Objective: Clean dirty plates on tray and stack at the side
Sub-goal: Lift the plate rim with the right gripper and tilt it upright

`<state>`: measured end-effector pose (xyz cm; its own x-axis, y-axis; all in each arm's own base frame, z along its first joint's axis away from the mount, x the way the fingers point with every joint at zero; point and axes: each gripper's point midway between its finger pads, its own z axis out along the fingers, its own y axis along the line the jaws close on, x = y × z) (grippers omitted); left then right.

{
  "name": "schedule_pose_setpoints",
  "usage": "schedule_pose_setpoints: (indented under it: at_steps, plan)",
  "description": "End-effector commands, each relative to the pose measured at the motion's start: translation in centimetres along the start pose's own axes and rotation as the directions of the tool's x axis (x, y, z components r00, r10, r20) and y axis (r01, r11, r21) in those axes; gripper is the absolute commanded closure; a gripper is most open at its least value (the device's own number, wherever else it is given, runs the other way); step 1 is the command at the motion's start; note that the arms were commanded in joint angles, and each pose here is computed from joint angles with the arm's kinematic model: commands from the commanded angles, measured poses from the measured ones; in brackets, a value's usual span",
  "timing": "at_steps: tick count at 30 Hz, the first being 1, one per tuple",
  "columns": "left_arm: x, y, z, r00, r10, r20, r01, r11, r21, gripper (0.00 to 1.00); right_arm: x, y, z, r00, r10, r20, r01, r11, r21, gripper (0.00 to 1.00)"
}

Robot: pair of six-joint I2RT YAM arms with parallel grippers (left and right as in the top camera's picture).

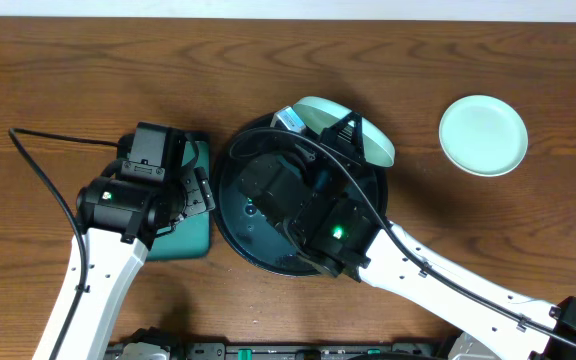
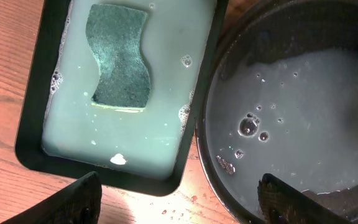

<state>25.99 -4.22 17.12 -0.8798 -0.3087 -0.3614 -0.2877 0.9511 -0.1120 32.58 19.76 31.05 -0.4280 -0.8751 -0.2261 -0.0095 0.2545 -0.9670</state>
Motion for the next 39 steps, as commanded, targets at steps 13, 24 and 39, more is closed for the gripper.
schedule_pose_setpoints:
  at_steps: [13, 24, 39]
  plan:
    - [0.22, 0.14, 0.20, 1.000, -0.006, -0.009, 0.006, 1.000, -0.011, 0.19, 0.20, -1.78, -0.29, 0.999, 0.034, -0.016, -0.033, 0.999, 0.038, 0.99]
    - [0.22, 0.14, 0.20, 1.000, -0.006, -0.009, 0.006, 1.000, -0.011, 0.19, 0.20, -1.78, -0.29, 0.999, 0.034, -0.016, -0.033, 0.999, 0.039, 0.99]
    - [0.22, 0.14, 0.20, 1.000, -0.005, -0.009, 0.005, 1.000, -0.011, 0.19, 0.19, -1.78, -0.30, 0.999, 0.034, -0.016, -0.033, 0.999, 0.039, 0.99]
